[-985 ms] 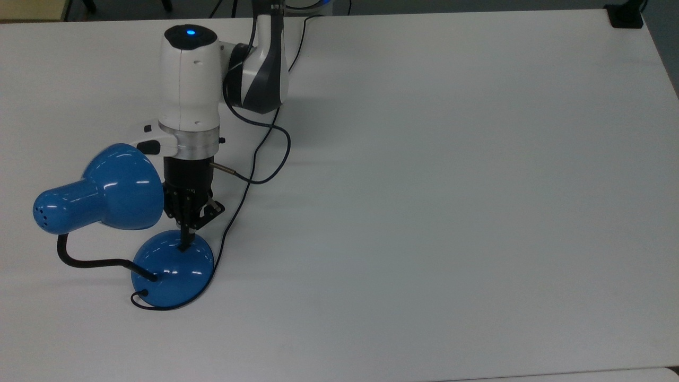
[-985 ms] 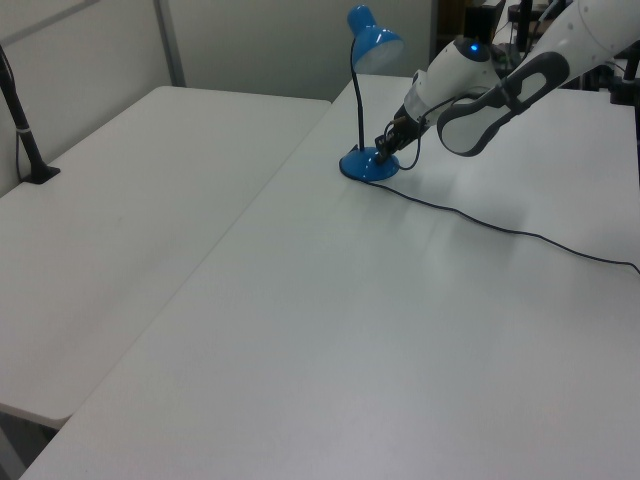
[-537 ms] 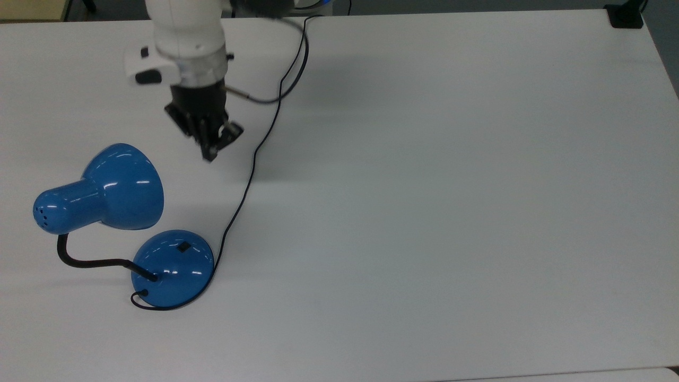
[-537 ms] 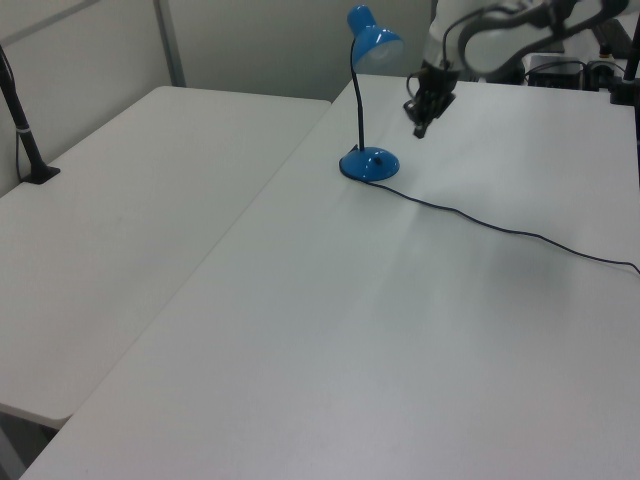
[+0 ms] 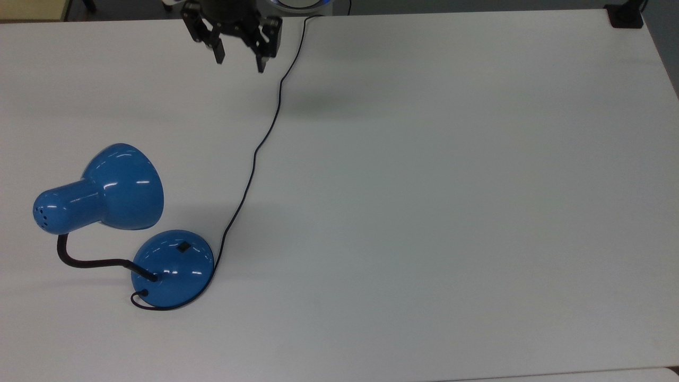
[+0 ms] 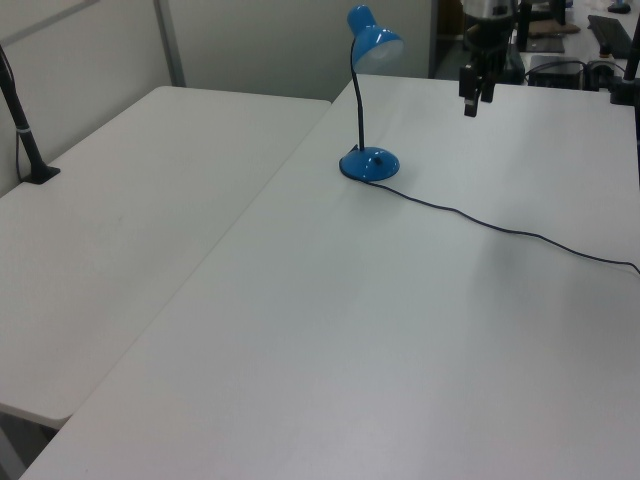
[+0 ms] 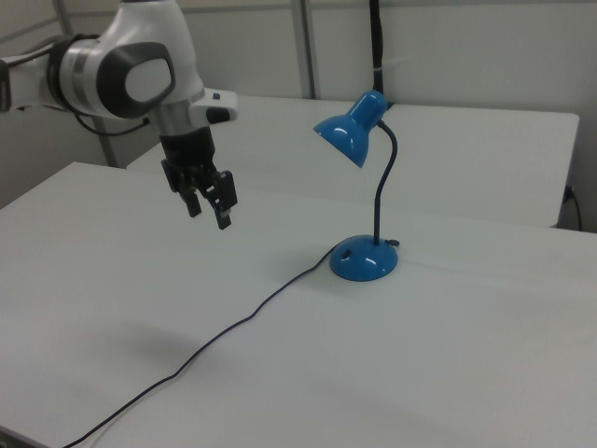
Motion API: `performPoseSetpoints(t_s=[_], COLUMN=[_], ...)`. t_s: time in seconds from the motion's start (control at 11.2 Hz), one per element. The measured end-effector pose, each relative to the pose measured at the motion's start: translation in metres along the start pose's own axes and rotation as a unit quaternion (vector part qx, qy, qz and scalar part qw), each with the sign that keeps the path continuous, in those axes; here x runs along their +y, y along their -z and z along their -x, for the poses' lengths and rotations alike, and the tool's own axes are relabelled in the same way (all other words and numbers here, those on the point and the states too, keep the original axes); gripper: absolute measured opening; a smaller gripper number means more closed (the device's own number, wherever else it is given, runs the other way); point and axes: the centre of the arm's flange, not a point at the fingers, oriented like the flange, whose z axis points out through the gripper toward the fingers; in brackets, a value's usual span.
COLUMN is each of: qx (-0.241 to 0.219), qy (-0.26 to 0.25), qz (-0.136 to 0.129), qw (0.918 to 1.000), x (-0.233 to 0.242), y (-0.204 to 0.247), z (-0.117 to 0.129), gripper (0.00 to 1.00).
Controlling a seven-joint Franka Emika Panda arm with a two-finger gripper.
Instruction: Turn off the lamp
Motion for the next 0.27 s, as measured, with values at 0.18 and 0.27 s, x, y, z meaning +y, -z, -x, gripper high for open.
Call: performPoseSetpoints(t_s=[0.18,0.27], qx=[-0.009,-0.017], qy=[0.032,0.039], qz=[-0.016,-0.018], qw=[0.9993,0.9989], x=[0.004,0.007], y=[0.015,0.019], z=[0.004,0.005], gripper=[1.0,1.0])
